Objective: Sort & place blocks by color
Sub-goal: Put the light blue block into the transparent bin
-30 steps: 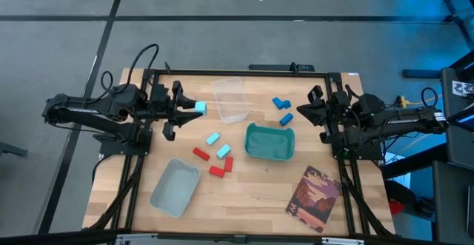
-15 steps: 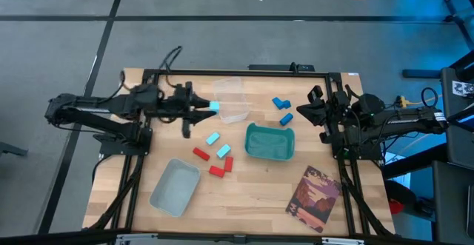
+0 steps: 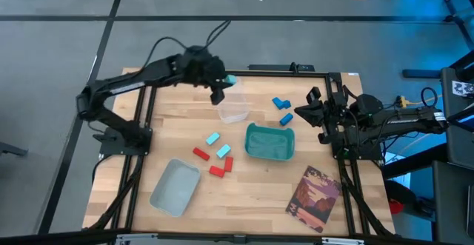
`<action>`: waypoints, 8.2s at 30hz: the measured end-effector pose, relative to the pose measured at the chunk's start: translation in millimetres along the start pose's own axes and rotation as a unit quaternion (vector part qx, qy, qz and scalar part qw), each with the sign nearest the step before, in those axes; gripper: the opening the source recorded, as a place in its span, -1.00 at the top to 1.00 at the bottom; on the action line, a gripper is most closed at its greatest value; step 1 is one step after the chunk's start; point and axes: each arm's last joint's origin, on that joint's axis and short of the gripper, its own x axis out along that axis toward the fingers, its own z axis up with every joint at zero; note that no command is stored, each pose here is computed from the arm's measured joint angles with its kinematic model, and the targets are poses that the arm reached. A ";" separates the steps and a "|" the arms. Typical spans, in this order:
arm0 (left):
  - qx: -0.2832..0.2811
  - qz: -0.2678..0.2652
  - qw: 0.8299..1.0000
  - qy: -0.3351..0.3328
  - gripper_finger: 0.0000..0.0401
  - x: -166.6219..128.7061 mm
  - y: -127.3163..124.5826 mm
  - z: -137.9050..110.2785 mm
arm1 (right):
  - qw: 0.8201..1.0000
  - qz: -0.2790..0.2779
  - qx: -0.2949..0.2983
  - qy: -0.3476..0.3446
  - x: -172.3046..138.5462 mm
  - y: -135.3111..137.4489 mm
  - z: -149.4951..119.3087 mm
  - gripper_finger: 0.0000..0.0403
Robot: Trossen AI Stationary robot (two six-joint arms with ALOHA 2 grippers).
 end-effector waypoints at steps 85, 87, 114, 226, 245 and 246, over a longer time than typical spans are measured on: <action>0.015 0.086 0.990 0.106 0.38 70.2 24.0 -28.9 | 1.000 -0.012 0.000 0.006 0.7 -1.1 -1.9 0.91; 0.010 0.088 0.990 0.110 0.38 74.5 24.9 -36.2 | 1.000 -0.013 0.000 0.007 1.0 -1.3 -2.3 0.91; -0.043 0.048 0.973 0.220 0.38 154.9 29.6 -105.1 | 0.998 -0.058 -0.003 0.027 11.1 -6.6 -14.7 0.91; -0.093 -0.161 0.927 -0.327 -0.31 -74.4 -102.2 -61.5 | 0.990 -0.139 0.005 0.016 2.3 -10.3 -10.1 0.16; -0.080 -0.025 0.996 -0.030 -0.31 -50.9 -97.0 -71.4 | 0.989 -0.145 0.002 0.035 1.9 -11.3 -13.9 0.16; -0.079 -0.020 0.997 0.000 -0.31 -44.5 -97.3 -73.7 | 0.989 -0.145 0.001 0.037 1.8 -11.5 -14.4 0.16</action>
